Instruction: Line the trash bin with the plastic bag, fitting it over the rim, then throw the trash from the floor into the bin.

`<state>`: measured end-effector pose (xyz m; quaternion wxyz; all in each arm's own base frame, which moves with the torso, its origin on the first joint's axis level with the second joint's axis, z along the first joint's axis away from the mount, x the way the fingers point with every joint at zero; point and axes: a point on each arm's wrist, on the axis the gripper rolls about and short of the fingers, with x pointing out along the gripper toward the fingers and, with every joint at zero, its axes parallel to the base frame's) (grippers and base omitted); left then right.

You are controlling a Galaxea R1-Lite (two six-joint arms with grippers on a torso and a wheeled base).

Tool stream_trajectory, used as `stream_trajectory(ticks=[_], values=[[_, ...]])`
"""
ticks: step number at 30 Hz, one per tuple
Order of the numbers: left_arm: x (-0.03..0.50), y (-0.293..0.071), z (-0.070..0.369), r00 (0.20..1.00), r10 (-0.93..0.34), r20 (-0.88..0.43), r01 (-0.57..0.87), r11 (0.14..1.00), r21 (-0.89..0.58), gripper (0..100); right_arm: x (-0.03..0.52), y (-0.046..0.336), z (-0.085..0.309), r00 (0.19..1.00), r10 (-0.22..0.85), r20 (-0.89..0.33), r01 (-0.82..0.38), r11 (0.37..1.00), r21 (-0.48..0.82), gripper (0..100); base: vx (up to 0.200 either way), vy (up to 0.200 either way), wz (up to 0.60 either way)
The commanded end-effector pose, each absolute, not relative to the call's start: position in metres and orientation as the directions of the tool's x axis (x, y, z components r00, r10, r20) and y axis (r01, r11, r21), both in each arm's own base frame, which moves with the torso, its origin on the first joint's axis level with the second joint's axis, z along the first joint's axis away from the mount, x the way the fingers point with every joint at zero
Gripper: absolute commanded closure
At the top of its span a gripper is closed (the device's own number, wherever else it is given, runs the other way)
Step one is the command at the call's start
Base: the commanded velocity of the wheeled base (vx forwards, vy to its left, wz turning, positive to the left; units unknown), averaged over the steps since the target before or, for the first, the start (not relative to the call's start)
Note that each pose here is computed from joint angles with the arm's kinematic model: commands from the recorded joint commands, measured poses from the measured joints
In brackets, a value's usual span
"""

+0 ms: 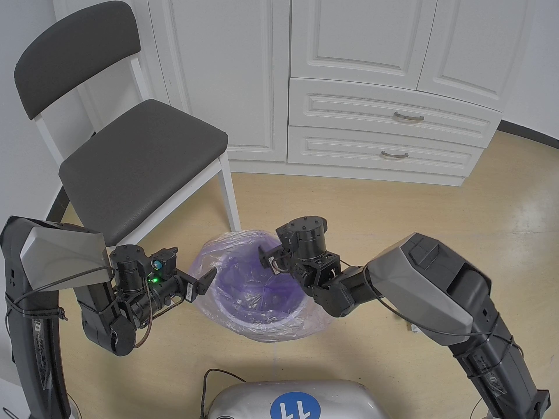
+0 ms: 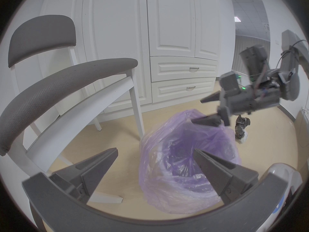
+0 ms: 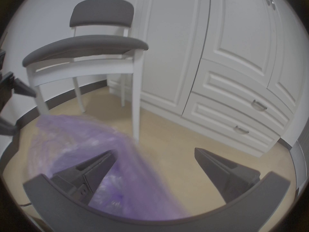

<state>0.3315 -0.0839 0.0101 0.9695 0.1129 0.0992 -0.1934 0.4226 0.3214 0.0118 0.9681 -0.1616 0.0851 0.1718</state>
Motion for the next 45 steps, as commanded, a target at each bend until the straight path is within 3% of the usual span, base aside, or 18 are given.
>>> stream_trajectory(ticks=[1,10,16,21,33,45], values=[[0.343,-0.085,0.003,0.910,-0.348,-0.223,0.389,0.905,0.173,0,0.368,0.322,0.062,0.874,0.383,-0.298,-0.451,0.869,-0.205,0,0.000,0.000,0.00],[0.353,-0.082,-0.021,0.906,-0.332,-0.263,0.380,0.911,0.160,0,0.327,0.303,0.061,0.825,0.362,-0.434,-0.488,0.843,-0.224,0,0.000,0.000,0.00],[0.362,-0.073,-0.030,0.911,-0.309,-0.273,0.359,0.920,0.157,0,0.329,0.290,0.034,0.796,0.304,-0.523,-0.478,0.846,-0.237,0,0.000,0.000,0.00],[0.368,-0.071,-0.035,0.913,-0.302,-0.275,0.352,0.923,0.155,0,0.358,0.285,0.015,0.829,0.223,-0.513,-0.386,0.892,-0.235,0,0.000,0.000,0.00],[0.382,-0.068,-0.045,0.924,-0.271,-0.269,0.319,0.935,0.155,0,0.406,0.271,-0.016,0.854,0.156,-0.496,-0.302,0.925,-0.230,0,0.000,0.000,0.00],[0.397,-0.059,-0.046,0.952,-0.202,-0.231,0.244,0.954,0.173,0,0.444,0.256,0.013,0.919,0.120,-0.375,-0.192,0.968,-0.160,0,0.000,0.000,0.00]])
